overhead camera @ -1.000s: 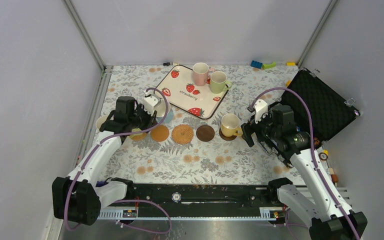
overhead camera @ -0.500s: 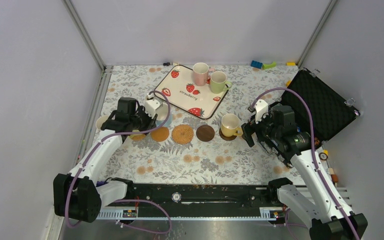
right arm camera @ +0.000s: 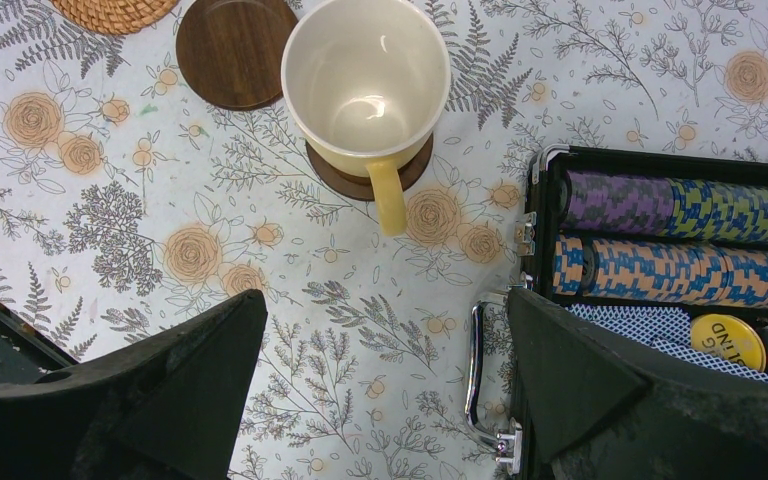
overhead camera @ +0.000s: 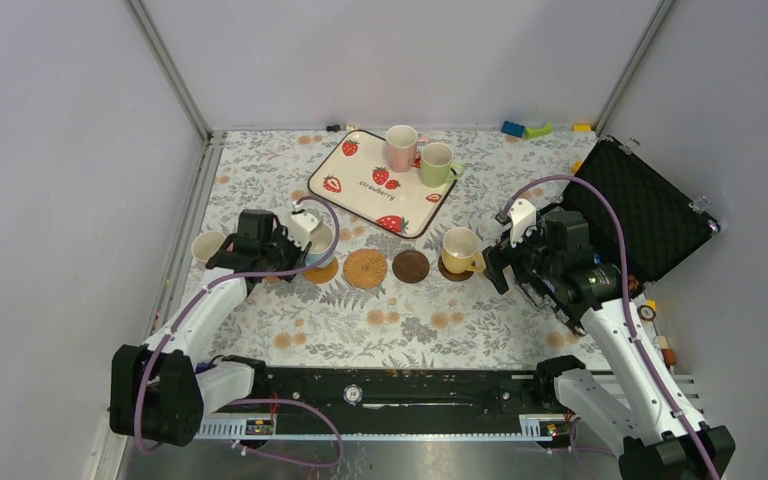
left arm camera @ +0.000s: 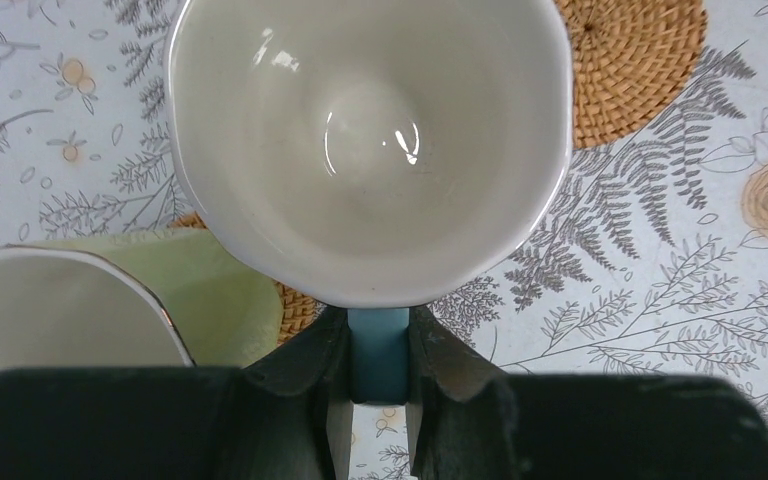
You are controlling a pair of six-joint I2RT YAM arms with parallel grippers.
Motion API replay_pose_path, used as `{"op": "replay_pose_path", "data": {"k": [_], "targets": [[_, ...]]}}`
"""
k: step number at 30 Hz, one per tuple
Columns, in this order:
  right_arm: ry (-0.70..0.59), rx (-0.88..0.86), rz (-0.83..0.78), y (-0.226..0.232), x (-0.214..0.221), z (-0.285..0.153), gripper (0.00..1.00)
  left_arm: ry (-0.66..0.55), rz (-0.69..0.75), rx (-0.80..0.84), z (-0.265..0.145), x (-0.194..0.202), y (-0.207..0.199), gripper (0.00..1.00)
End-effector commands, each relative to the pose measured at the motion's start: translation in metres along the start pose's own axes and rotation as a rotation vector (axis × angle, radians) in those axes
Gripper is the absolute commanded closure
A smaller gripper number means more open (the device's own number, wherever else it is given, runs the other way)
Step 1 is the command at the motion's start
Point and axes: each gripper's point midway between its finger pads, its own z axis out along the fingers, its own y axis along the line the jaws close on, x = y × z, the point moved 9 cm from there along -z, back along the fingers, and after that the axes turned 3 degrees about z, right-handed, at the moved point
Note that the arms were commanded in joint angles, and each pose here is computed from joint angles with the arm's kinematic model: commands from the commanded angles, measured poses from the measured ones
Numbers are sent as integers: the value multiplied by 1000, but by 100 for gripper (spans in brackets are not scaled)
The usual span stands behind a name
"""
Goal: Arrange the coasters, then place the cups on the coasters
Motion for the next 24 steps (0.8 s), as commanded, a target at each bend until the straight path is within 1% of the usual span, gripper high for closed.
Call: {"op": "replay_pose_path", "data": {"k": [1,10,19,24], "targets": [[-13,3,-8,-1,-3,1,1,-150,61,-94,-5,-19,14,100],[-17,7,-9,-1,-4,0,1,-159,48,-96,-5,-16,14,100],[-17,3,-8,-1,-4,1,1,-134,36,-89,-1,-12,14,100],[-16,4,-6,-1,-4,1,1,-135,52,-34,-2,-10,9,100]]}}
